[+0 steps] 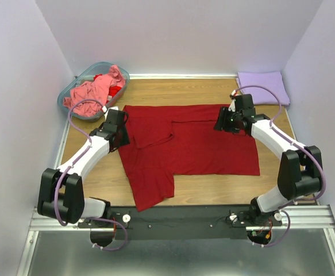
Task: Fold and stack the t-shirts
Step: Fold the tshirt
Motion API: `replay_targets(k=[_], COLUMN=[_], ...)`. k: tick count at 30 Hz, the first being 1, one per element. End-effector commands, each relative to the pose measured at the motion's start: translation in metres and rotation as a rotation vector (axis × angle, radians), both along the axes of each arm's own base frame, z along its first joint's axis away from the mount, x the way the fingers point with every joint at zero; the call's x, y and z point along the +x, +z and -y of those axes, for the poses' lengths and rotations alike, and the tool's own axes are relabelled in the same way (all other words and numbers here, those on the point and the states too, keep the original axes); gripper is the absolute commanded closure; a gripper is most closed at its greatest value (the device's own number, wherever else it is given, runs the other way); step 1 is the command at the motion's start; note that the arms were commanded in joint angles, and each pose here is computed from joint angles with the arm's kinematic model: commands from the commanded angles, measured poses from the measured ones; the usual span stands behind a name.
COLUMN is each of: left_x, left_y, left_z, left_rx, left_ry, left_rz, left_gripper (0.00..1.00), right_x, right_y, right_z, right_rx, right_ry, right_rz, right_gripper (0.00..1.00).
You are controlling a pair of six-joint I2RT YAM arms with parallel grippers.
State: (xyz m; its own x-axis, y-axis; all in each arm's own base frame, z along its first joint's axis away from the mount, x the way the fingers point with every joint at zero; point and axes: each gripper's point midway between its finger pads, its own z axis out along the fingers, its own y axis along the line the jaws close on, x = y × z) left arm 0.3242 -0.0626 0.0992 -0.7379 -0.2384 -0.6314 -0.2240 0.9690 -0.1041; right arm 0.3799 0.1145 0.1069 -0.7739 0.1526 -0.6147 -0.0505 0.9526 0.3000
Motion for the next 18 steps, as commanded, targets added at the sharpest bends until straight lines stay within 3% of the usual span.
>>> replay_targets(k=[1, 7, 10, 18], left_x=[0.0, 0.04, 0.078, 0.136], left_y=[0.002, 0.004, 0.021, -0.025], left_z=[0.004, 0.019, 0.028, 0.048], left_rx=[-0.045, -0.058, -0.058, -0.039], left_ry=[0.02, -0.015, -0.025, -0.063], left_rz=[0.042, 0.051, 0.096, 0.01], left_gripper=[0.49, 0.5, 0.5, 0.5], right_x=[-0.007, 0.018, 0.039, 0.089], right_y=[-0.017, -0.036, -0.038, -0.049], right_z=[0.008, 0.016, 0.025, 0.041], right_rx=[-0.04, -0.1, -0.153, -0.191], right_ry=[-0.02, -0.066, -0.1, -0.157], right_rz=[-0.055, -0.062, -0.041, -0.026], right_gripper=[0.39, 0.4, 0.41, 0.42])
